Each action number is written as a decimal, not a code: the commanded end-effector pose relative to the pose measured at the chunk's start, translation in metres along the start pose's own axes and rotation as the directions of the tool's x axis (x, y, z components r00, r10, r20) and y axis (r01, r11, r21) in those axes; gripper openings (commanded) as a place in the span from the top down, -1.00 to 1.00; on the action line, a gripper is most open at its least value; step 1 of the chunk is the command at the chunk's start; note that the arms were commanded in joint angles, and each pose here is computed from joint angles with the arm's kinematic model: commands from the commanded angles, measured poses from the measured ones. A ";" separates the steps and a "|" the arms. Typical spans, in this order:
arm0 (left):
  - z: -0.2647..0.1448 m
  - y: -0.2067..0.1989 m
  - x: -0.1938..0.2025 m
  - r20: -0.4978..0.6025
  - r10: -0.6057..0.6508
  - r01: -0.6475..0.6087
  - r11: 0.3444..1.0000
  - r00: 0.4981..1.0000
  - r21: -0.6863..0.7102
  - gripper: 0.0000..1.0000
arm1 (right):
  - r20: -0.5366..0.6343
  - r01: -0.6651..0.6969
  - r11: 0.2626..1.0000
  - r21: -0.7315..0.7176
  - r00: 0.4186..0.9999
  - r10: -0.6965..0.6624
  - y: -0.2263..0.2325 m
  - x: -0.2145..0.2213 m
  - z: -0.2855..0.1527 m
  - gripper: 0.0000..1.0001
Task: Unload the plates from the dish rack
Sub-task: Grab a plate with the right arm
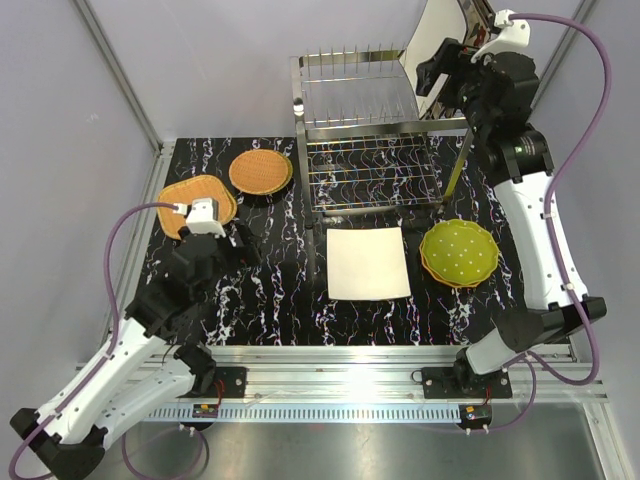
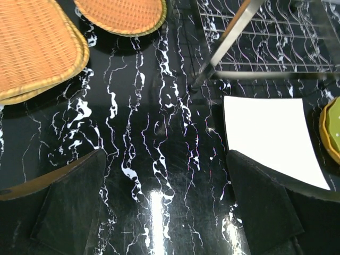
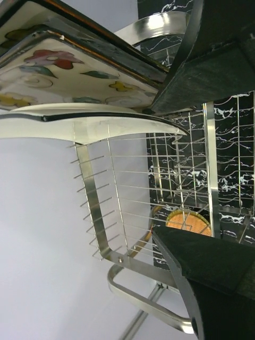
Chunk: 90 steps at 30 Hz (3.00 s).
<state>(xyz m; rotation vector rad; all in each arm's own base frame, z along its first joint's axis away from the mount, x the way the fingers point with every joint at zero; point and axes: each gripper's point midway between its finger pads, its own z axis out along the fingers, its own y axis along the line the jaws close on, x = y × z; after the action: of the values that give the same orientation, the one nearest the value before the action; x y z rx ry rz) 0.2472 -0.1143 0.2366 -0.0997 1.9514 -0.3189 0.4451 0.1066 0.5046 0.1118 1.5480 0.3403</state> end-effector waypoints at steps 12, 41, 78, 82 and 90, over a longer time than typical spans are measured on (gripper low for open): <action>-0.027 0.027 -0.005 0.082 -0.111 0.116 0.991 0.990 -0.067 -0.98 | 0.048 -0.100 0.984 0.147 0.994 0.094 -0.018 -0.012 0.032 -0.85; -0.029 0.034 -0.010 0.116 -0.128 0.139 0.986 0.985 -0.093 -0.98 | 0.095 0.062 0.942 0.329 0.991 -0.098 -0.055 0.008 0.095 -0.67; -0.044 0.026 -0.030 0.141 -0.167 0.175 0.983 0.976 -0.049 -0.98 | 0.454 0.239 0.961 0.142 0.847 -0.278 -0.011 -0.073 0.073 1.00; -0.045 0.025 -0.031 0.143 -0.173 0.181 0.983 0.974 -0.039 -0.98 | 0.490 0.223 0.965 0.135 0.832 -0.261 -0.008 -0.090 0.067 1.00; -0.048 0.023 -0.032 0.149 -0.192 0.197 0.980 0.970 -0.023 -0.98 | 0.554 0.210 0.969 0.133 0.794 -0.249 -0.003 -0.119 0.056 1.00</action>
<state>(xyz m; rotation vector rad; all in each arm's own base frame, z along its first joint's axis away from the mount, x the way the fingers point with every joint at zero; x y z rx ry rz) 0.2173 -0.0757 0.2507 -0.3004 1.8756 -0.3320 0.5568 0.0906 0.4661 -0.0103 1.4176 -0.0444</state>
